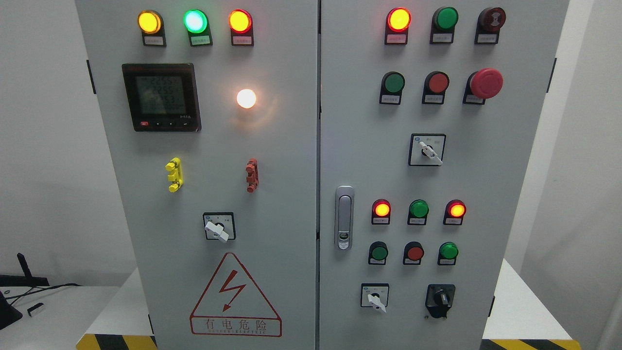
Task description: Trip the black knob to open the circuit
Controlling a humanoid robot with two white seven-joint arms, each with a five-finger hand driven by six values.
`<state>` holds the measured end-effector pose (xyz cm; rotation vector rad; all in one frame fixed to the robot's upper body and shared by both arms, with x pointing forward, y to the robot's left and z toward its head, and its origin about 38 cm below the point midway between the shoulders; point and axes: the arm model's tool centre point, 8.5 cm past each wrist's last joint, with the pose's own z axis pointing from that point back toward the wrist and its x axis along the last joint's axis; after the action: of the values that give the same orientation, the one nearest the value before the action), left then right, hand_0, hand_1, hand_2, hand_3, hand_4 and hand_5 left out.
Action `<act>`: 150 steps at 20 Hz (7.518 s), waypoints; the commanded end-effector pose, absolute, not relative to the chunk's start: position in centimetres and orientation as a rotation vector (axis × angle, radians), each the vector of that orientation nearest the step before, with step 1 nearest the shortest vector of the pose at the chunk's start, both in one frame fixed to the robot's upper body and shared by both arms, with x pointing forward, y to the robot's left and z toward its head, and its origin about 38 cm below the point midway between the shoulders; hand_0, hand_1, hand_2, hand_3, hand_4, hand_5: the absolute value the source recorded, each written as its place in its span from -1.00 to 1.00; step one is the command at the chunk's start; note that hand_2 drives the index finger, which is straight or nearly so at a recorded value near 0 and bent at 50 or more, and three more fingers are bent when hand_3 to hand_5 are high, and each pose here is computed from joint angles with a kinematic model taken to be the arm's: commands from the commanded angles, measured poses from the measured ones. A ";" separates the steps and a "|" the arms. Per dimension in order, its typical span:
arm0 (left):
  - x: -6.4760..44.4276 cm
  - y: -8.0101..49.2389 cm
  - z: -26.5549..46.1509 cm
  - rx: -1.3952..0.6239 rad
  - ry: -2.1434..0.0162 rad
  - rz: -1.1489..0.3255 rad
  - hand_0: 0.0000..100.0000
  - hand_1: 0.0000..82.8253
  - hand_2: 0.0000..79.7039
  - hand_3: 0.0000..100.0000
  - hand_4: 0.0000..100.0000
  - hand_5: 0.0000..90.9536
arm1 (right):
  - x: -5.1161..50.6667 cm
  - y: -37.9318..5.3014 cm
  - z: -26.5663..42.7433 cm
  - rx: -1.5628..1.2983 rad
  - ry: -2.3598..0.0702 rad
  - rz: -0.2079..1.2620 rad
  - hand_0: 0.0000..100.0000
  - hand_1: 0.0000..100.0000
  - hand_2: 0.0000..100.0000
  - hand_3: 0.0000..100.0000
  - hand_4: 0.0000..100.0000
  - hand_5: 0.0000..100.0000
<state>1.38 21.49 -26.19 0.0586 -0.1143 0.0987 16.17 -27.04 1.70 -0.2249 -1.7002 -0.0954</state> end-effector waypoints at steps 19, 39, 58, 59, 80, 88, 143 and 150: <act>1.4 21.5 -26.2 0.059 -0.114 0.103 -0.76 -0.06 -1.00 -1.00 -1.00 -1.00 | 31.1 -26.8 12.4 -0.426 -1.805 -0.149 -0.34 0.51 -0.42 0.46 0.71 0.98; 1.4 21.5 -26.2 0.059 -0.114 0.103 -0.76 -0.06 -1.00 -1.00 -1.00 -1.00 | 36.7 -25.2 12.8 -0.376 -1.686 -0.140 -0.17 0.62 -0.34 0.52 0.74 0.99; 1.4 21.5 -26.2 0.059 -0.114 0.103 -0.76 -0.06 -1.00 -1.00 -1.00 -1.00 | 39.4 -24.6 13.8 -0.355 -1.704 -0.157 -0.16 0.60 -0.30 0.53 0.75 1.00; 1.4 21.6 -26.2 0.060 -0.114 0.103 -0.76 -0.06 -1.00 -1.00 -1.00 -1.00 | 39.4 -24.6 13.7 -0.355 -1.702 -0.157 -0.16 0.60 -0.30 0.53 0.75 1.00; 1.4 21.5 -26.2 0.059 -0.114 0.103 -0.76 -0.06 -1.00 -1.00 -1.00 -1.00 | 39.8 -24.7 14.5 -0.356 -1.712 -0.167 -0.17 0.58 -0.24 0.56 0.76 1.00; 1.4 21.5 -26.2 0.059 -0.114 0.103 -0.76 -0.06 -1.00 -1.00 -1.00 -1.00 | 40.0 -24.6 14.7 -0.356 -1.717 -0.165 -0.18 0.58 -0.22 0.56 0.76 1.00; 1.4 21.6 -26.2 0.060 -0.114 0.103 -0.76 -0.06 -1.00 -1.00 -1.00 -1.00 | 40.8 -23.8 15.0 -0.318 -1.702 -0.181 -0.21 0.50 -0.05 0.70 0.81 1.00; 1.4 21.6 -26.2 0.060 -0.114 0.103 -0.76 -0.06 -1.00 -1.00 -1.00 -1.00 | 40.8 -23.6 15.0 -0.313 -1.702 -0.175 -0.21 0.49 -0.05 0.71 0.81 1.00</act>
<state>1.38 21.50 -26.19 0.0588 -0.1142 0.0987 40.77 -23.27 15.03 -0.3120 -1.7046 -0.1629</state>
